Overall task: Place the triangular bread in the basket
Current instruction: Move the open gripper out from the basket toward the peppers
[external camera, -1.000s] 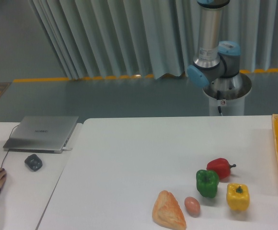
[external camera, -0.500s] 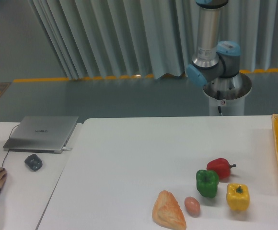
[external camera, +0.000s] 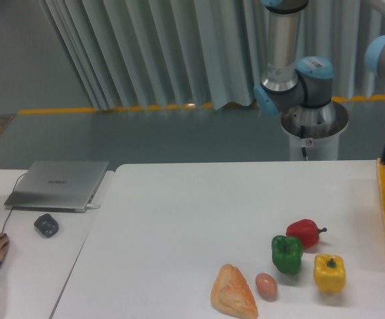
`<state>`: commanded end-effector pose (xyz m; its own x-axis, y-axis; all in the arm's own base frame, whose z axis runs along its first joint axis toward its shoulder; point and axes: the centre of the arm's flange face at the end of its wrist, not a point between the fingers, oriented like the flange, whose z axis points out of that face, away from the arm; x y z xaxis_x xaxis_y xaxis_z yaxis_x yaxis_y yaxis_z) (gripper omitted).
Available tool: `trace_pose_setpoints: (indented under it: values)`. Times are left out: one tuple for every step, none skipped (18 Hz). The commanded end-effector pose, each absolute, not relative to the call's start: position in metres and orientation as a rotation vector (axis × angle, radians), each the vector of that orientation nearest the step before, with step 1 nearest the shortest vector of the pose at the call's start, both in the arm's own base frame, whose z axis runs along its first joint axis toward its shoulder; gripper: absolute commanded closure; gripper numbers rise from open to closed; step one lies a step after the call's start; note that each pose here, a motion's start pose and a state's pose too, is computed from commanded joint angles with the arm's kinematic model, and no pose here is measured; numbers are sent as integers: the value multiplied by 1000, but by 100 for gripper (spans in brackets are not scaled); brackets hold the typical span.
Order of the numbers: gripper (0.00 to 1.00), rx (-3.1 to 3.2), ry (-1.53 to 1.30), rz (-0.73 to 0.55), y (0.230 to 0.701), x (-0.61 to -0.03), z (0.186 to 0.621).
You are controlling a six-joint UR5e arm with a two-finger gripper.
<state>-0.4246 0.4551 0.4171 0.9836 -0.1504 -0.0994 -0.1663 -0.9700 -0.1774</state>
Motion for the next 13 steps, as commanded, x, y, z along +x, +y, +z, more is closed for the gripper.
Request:
trace_pose_setpoints:
  values:
    - [0,-2942,176,121,460,-421,417]
    - [0,-2942,136,115,465,-415,416]
    - [0,-2938,122,115,472,-408,417]
    - [0,-2936,106,117,477,-406,414]
    - [0,-2930,82,122,482,-402,415]
    - [0,-2923,65,126,489,-395,417]
    - [0,-2916,50,130,497,-388,419]
    - [0,-2908,33,133,505,-384,418]
    - [0,-2898,27,139,514,-376,419]
    - [0,-2895,40,140,523,-368,416]
    - [0,-2890,60,146,531,-358,417]
    - [0,-2889,49,140,536,-351,416]
    - [0,-2893,40,124,542,-346,410]
